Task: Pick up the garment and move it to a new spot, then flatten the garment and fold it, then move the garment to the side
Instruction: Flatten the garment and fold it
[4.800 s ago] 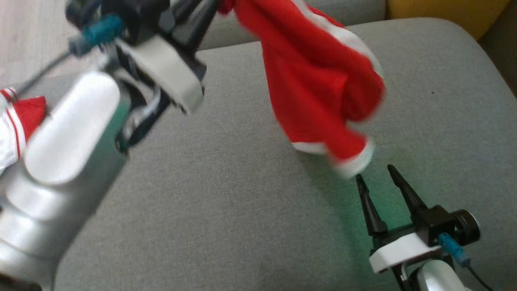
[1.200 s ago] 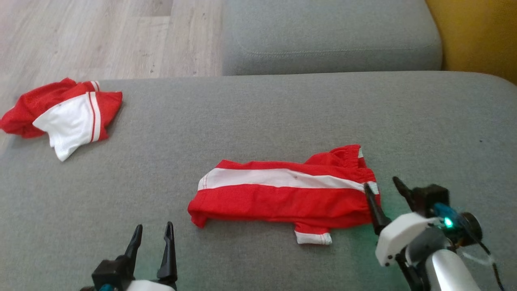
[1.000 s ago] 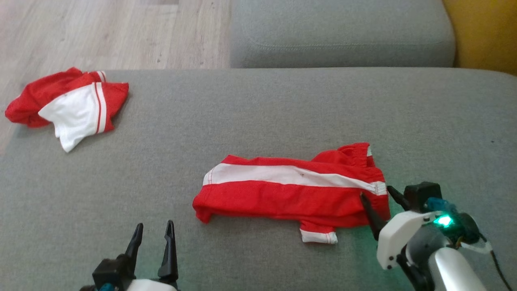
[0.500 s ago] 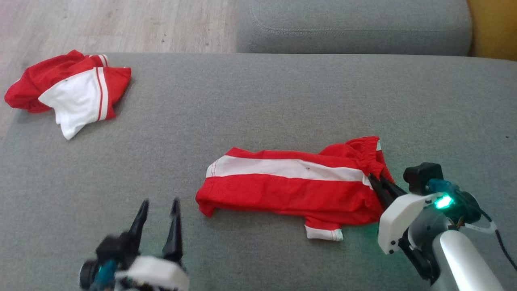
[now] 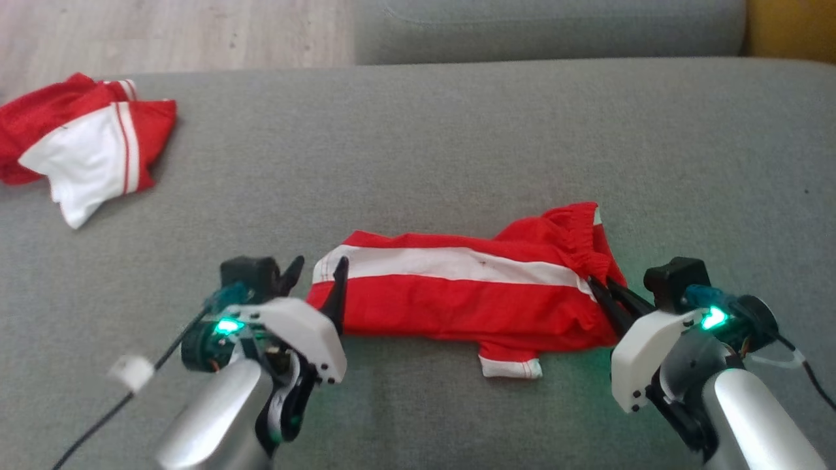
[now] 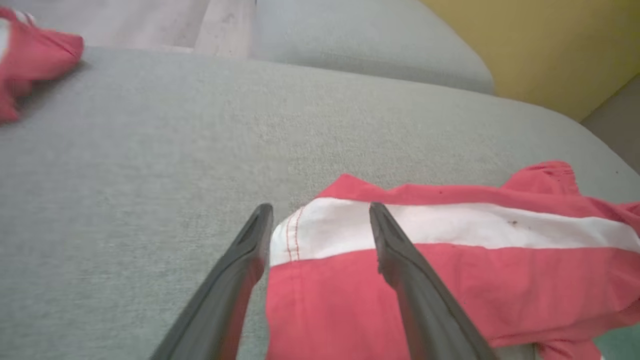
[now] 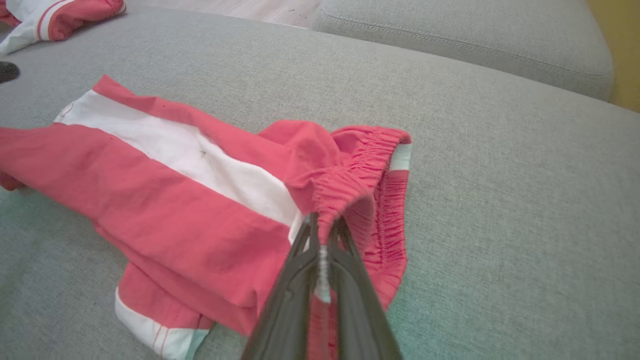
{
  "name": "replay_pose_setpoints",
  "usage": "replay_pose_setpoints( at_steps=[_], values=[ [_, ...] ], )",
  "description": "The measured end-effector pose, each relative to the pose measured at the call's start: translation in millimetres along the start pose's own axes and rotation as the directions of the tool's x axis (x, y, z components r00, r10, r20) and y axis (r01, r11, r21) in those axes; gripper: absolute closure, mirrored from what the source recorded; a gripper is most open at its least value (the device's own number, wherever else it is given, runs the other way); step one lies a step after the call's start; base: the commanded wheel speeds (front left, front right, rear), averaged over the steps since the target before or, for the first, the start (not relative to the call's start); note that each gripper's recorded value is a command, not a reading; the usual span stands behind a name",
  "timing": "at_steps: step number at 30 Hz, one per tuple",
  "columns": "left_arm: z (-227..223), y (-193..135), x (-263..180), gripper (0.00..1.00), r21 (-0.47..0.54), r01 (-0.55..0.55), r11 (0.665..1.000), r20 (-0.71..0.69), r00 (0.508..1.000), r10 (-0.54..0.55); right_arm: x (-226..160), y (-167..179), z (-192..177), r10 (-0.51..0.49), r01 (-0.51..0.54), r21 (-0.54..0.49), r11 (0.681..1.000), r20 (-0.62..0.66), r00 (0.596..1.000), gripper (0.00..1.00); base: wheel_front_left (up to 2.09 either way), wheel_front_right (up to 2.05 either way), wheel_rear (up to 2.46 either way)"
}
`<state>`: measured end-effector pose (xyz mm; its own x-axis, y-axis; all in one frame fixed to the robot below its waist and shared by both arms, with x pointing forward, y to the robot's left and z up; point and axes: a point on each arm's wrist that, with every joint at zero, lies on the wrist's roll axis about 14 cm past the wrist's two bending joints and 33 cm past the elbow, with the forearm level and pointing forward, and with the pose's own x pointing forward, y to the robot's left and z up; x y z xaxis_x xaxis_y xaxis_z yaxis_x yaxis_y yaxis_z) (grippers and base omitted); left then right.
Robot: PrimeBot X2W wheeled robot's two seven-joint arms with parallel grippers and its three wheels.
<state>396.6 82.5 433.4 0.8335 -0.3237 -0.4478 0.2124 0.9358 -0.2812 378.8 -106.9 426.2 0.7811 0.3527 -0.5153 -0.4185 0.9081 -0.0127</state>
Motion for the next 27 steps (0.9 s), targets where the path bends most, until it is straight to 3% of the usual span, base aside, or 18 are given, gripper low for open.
replay_pose_setpoints(
  at_steps=[7,14,27],
  values=[
    [-24,11,22,0.0,0.003,-0.026,1.0,-0.221,0.975,0.026,1,0,-10,0.011,-0.011,0.005,1.0,-0.032,0.999,1.0,0.0,0.0,0.0],
    [-30,26,34,0.0,0.008,-0.095,0.995,-0.281,0.955,0.093,7,2,-18,0.023,-0.022,0.015,1.0,-0.055,0.998,1.0,0.0,0.0,0.0],
    [-35,12,41,0.0,0.011,-0.057,0.998,-0.305,0.95,0.057,11,2,-20,0.03,-0.029,0.021,0.999,-0.058,0.998,1.0,0.0,0.0,0.0]
  ],
)
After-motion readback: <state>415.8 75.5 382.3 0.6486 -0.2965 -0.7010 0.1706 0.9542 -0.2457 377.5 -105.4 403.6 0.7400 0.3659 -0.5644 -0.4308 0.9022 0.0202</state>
